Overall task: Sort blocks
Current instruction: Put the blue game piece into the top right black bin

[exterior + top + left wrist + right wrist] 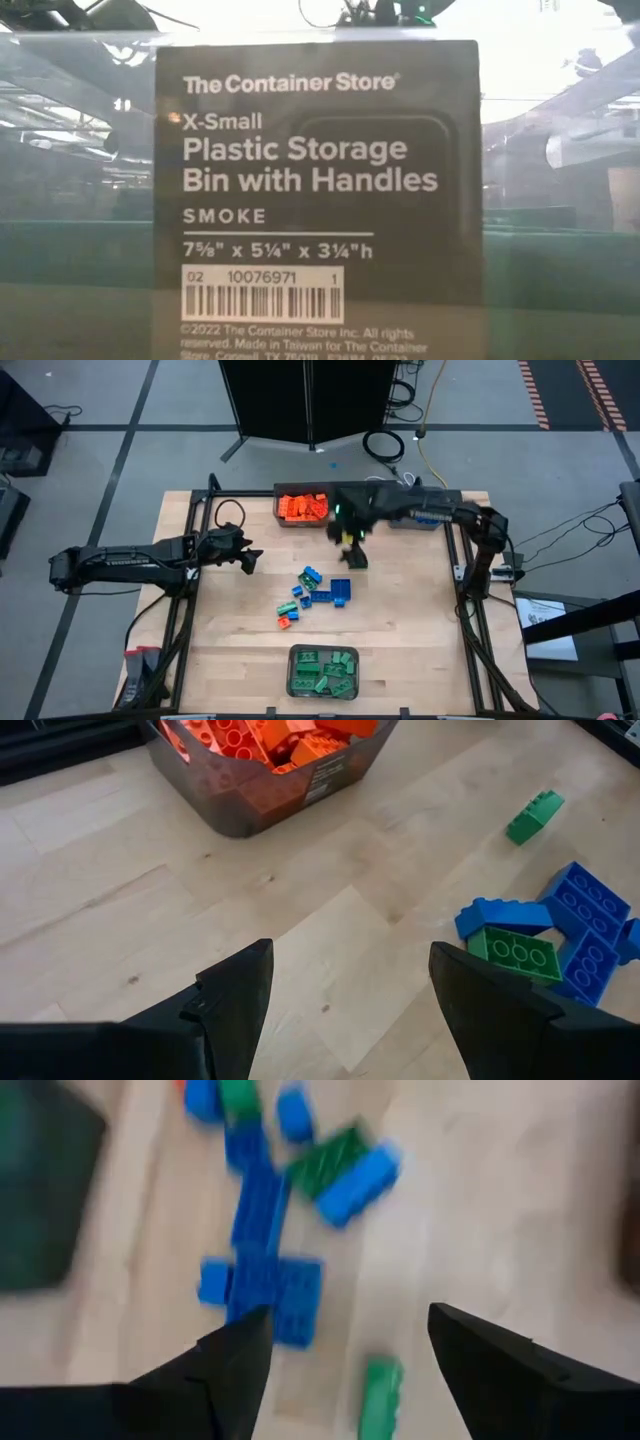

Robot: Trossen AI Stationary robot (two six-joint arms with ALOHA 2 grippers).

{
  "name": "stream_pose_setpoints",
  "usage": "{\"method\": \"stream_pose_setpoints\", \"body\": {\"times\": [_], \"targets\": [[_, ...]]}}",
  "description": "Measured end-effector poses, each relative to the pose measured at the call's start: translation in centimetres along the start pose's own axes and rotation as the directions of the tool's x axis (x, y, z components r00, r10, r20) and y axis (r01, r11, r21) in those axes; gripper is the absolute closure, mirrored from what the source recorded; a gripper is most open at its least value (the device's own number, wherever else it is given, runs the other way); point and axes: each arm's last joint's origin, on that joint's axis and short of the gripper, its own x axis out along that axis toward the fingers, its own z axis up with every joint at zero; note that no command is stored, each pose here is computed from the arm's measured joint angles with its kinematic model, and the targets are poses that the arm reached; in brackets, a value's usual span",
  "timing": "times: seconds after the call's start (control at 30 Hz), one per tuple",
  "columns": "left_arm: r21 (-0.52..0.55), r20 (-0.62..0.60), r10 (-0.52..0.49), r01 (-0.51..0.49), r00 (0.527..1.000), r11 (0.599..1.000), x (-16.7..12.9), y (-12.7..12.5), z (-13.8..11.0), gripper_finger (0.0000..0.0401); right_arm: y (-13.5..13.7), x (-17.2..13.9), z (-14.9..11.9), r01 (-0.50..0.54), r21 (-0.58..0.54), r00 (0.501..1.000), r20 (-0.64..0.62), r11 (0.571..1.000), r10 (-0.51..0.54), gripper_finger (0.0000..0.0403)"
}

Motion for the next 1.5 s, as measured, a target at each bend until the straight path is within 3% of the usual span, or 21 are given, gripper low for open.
{"method": "stream_pose_setpoints", "body": {"times": [0.2, 0.37, 0.5, 0.7, 0.9, 1.07, 1.33, 1.5], "targets": [[0.004, -0.004, 0.004, -0.004, 1.000, 1.000, 0.0, 0.0, 0.0, 0.0131, 3.2, 5.9, -3.6, 0.035, -0.124, 0.973, -0.223, 0.992, -0.063, 0.0147], [0.003, -0.004, 0.004, -0.004, 1.000, 1.000, 0.0, 0.0, 0.0, 0.0131, 4.2, 8.5, -5.5, 0.035, -0.118, 0.972, -0.225, 0.992, -0.061, 0.0145], [-0.001, -0.004, 0.004, -0.004, 1.000, 1.000, 0.0, 0.0, 0.0, 0.0131, 4.8, 9.8, -5.8, 0.054, -0.093, 0.986, -0.155, 0.994, -0.068, 0.0145], [-0.002, -0.004, 0.004, -0.004, 1.000, 1.000, 0.0, 0.0, 0.0, 0.0131, 5.6, 10.3, -4.9, 0.079, -0.109, 0.993, -0.074, 0.991, -0.087, 0.0145], [-0.003, -0.004, 0.004, -0.004, 1.000, 1.000, 0.0, 0.0, 0.0, 0.0131, 4.8, 10.0, -5.4, 0.292, -0.050, 0.944, -0.144, 0.955, -0.296, 0.0145], [-0.003, -0.004, 0.004, -0.004, 1.000, 1.000, 0.0, 0.0, 0.0, 0.0131, 4.4, 9.9, -6.1, 0.296, -0.006, 0.934, -0.207, 0.955, -0.291, 0.0145], [-0.003, -0.004, 0.004, -0.004, 1.000, 1.000, 0.0, 0.0, 0.0, 0.0131, 4.7, 10.0, -5.3, 0.298, -0.004, 0.946, -0.134, 0.954, -0.296, 0.0145], [-0.003, -0.004, 0.003, -0.003, 1.000, 1.000, 0.0, 0.0, 0.0, 0.0131, 4.4, 11.1, -5.9, 0.290, -0.010, 0.940, -0.186, 0.957, -0.287, 0.0145]]}}
